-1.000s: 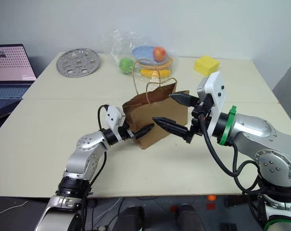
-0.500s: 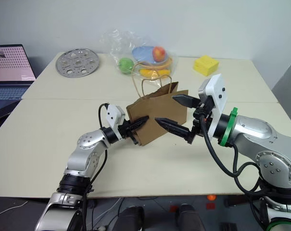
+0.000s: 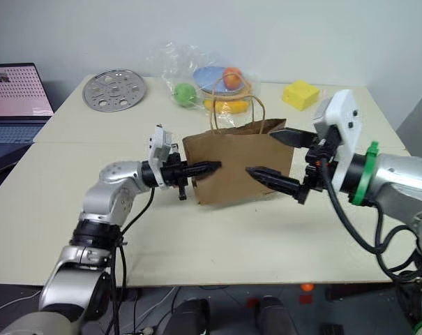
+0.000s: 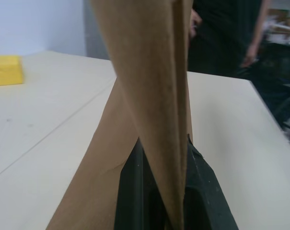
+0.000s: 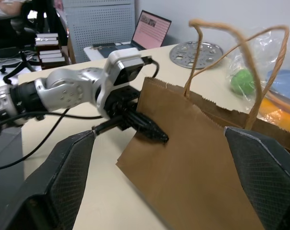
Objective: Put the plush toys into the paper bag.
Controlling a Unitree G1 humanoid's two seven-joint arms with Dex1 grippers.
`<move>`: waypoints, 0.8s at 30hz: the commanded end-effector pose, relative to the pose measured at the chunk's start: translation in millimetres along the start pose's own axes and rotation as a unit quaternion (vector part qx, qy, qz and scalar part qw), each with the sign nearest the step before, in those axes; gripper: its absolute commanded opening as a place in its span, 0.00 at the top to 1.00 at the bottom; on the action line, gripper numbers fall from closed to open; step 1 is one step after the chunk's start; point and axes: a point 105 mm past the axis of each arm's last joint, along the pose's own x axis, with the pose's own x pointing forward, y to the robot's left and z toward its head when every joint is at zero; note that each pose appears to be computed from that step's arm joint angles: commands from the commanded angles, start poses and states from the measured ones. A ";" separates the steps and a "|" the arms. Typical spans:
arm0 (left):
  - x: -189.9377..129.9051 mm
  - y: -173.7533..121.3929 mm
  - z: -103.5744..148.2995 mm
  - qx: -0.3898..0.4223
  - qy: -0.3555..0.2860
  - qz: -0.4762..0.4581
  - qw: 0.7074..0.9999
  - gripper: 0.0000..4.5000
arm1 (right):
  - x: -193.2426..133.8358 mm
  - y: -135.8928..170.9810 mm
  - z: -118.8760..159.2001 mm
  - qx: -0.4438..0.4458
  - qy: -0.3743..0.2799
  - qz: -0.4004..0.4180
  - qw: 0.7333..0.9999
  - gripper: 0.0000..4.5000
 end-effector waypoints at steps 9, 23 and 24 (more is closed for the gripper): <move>21.0 -11.9 -28.6 -0.030 0.043 -0.144 0.988 0.99 | -5.6 17.8 -0.8 0.021 0.010 0.016 1.000 0.00; 0.2 6.0 -18.0 0.020 0.063 -0.094 0.993 0.32 | -3.3 7.2 -0.8 0.019 0.010 0.009 1.000 0.00; -7.8 8.7 -9.4 0.026 0.062 -0.083 0.994 0.24 | -4.7 4.4 -1.0 0.021 0.008 0.005 1.000 0.00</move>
